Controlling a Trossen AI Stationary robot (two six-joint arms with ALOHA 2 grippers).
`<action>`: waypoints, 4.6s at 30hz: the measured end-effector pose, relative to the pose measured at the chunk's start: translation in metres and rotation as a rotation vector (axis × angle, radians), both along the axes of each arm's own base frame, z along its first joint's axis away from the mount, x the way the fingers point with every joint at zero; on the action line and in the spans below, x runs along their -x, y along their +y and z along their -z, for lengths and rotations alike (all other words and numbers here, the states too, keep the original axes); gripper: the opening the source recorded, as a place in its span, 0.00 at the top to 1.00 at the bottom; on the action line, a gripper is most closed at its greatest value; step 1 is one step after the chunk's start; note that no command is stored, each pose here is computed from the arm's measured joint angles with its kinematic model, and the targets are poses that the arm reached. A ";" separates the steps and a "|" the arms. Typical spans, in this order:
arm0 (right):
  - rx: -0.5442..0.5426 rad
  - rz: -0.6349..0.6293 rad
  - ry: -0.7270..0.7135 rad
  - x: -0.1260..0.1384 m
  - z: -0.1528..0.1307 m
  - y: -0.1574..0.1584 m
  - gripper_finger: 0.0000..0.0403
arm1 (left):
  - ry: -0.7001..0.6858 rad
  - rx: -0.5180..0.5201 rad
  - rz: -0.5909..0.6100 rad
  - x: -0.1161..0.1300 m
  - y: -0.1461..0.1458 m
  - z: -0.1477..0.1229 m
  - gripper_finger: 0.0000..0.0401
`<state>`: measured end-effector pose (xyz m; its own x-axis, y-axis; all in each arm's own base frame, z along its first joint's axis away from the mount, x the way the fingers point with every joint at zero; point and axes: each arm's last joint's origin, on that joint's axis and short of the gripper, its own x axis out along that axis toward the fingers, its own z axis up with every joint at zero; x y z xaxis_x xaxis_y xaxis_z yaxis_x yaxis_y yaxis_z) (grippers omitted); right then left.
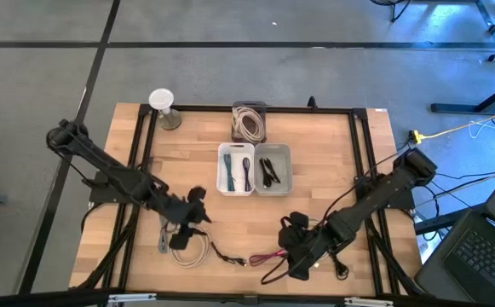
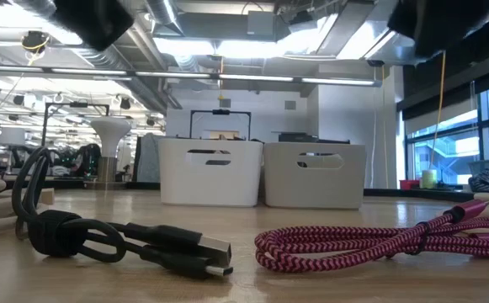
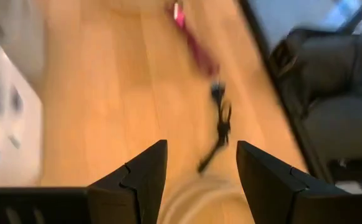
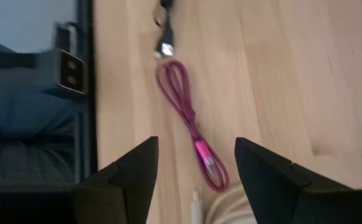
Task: Pick & Place USB Port
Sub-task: Put the light brown HDMI cable into the black bin
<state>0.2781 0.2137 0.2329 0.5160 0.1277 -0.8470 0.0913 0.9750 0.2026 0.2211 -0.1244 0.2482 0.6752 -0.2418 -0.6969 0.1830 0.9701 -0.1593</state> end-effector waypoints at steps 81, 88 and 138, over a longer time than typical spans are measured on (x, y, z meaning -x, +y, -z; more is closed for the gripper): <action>0.265 -0.073 -0.308 -0.019 -0.017 -0.002 0.52 | -1.016 -0.305 -0.127 -0.017 0.083 -0.011 0.94; 0.427 -0.070 -0.541 -0.036 -0.052 0.000 0.52 | -1.071 -0.279 -0.100 -0.019 0.095 -0.016 0.94; 0.219 -0.121 -0.861 -0.100 -0.070 -0.049 0.95 | -1.104 -0.295 -0.047 -0.040 0.102 -0.020 0.97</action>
<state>0.3780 0.1647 0.3027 0.9775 0.1034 -0.1839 -0.1122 0.9929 -0.0385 0.2613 -0.0229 0.2684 0.9583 -0.1258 0.2566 0.0443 0.9525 0.3014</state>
